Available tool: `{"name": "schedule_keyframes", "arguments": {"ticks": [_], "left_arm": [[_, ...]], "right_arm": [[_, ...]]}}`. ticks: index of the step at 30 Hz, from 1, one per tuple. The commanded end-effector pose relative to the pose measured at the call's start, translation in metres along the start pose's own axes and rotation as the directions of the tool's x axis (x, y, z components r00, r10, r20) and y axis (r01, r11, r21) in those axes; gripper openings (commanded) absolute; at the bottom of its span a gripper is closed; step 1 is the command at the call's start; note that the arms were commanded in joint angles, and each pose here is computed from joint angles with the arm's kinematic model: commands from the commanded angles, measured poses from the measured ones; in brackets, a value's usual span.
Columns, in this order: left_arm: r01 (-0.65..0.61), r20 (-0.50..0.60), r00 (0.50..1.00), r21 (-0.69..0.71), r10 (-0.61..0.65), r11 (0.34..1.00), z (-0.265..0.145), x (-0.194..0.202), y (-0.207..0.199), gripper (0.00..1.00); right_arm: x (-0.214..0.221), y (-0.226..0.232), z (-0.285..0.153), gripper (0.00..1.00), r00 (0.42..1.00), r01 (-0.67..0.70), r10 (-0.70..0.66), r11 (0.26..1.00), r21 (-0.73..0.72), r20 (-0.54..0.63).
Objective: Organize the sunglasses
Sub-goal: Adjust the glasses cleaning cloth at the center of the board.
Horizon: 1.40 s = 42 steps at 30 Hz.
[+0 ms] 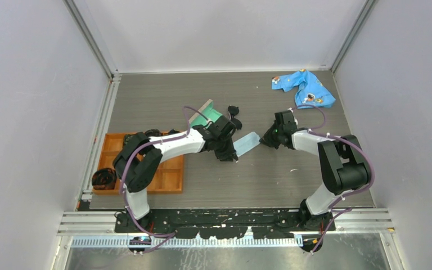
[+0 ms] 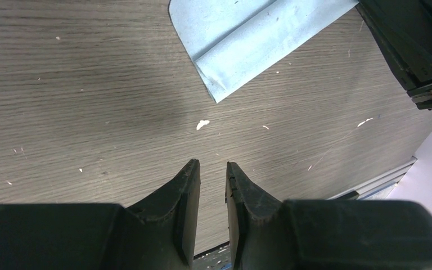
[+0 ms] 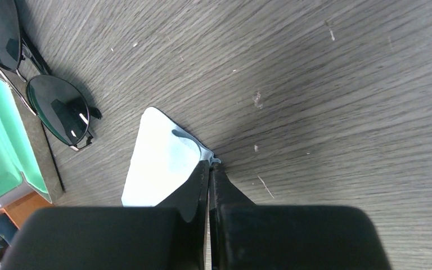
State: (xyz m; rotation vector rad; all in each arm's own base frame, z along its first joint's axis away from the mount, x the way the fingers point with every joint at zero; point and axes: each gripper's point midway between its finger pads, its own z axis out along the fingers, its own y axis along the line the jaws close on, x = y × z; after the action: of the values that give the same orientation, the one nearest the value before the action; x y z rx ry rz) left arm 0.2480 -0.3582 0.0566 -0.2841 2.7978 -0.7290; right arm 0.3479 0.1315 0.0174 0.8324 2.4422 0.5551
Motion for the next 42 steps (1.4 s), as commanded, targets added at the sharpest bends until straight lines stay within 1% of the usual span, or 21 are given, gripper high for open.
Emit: {"name": "schedule_keyframes", "arguments": {"ticks": [1, 4, 8, 12, 13, 15, 17, 20, 23, 25, 28, 31, 42], "left_arm": [[-0.044, 0.032, 0.999, 0.025, 0.043, 0.999, -0.008, -0.011, -0.015, 0.25], [-0.055, 0.04, 0.998, 0.013, 0.054, 0.998, -0.011, -0.012, -0.012, 0.25], [-0.053, 0.037, 0.998, 0.004, 0.052, 0.999, -0.008, -0.011, -0.009, 0.25], [-0.042, 0.029, 0.999, -0.009, 0.042, 0.999, -0.005, -0.008, -0.004, 0.27], [-0.036, 0.028, 0.999, -0.013, 0.037, 0.999, -0.004, -0.007, -0.002, 0.27], [-0.025, 0.029, 0.999, -0.021, 0.026, 0.999, -0.003, -0.006, 0.001, 0.27], [-0.016, 0.032, 0.999, -0.025, 0.017, 1.0, 0.0, -0.005, 0.002, 0.28], [0.023, 0.059, 0.998, -0.041, -0.02, 0.999, 0.007, -0.007, 0.006, 0.27], [0.087, 0.076, 0.994, -0.037, -0.084, 0.996, 0.015, -0.01, 0.004, 0.23], [0.116, 0.105, 0.988, -0.045, -0.111, 0.992, 0.021, -0.014, 0.003, 0.22], [0.119, 0.156, 0.982, -0.071, -0.106, 0.99, 0.026, -0.019, 0.0, 0.22], [0.131, 0.176, 0.978, -0.104, -0.111, 0.986, 0.028, -0.019, -0.001, 0.22], [0.192, 0.183, 0.969, -0.143, -0.164, 0.971, 0.036, -0.013, 0.014, 0.21]], "right_arm": [[-0.002, -0.011, -0.008, 0.03, 0.999, -0.008, 0.007, 0.999, 0.031, 0.032], [0.002, -0.015, -0.016, 0.01, 0.999, -0.008, 0.007, 1.0, 0.03, 0.036], [0.018, -0.02, -0.025, 0.01, 0.999, -0.043, 0.043, 0.999, 0.009, -0.003], [0.033, -0.033, -0.034, 0.05, 0.996, -0.086, 0.086, 0.996, 0.016, -0.017], [0.036, -0.038, -0.037, 0.06, 0.995, -0.099, 0.099, 0.995, 0.023, -0.01], [0.039, -0.046, -0.042, 0.13, 0.993, -0.121, 0.121, 0.992, 0.03, 0.008], [0.041, -0.051, -0.047, 0.26, 0.991, -0.133, 0.132, 0.99, 0.039, 0.019], [0.038, -0.054, -0.052, 0.29, 0.991, -0.126, 0.124, 0.991, 0.047, 0.042], [0.035, -0.053, -0.056, 0.3, 0.992, -0.114, 0.111, 0.992, 0.045, 0.051], [0.034, -0.052, -0.057, 0.3, 0.994, -0.103, 0.1, 0.994, 0.043, 0.052], [0.034, -0.051, -0.059, 0.3, 0.994, -0.094, 0.092, 0.995, 0.041, 0.053], [0.034, -0.051, -0.062, 0.3, 0.995, -0.091, 0.089, 0.995, 0.037, 0.055], [0.037, -0.055, -0.067, 0.29, 0.995, -0.081, 0.079, 0.996, 0.041, 0.053]]}}
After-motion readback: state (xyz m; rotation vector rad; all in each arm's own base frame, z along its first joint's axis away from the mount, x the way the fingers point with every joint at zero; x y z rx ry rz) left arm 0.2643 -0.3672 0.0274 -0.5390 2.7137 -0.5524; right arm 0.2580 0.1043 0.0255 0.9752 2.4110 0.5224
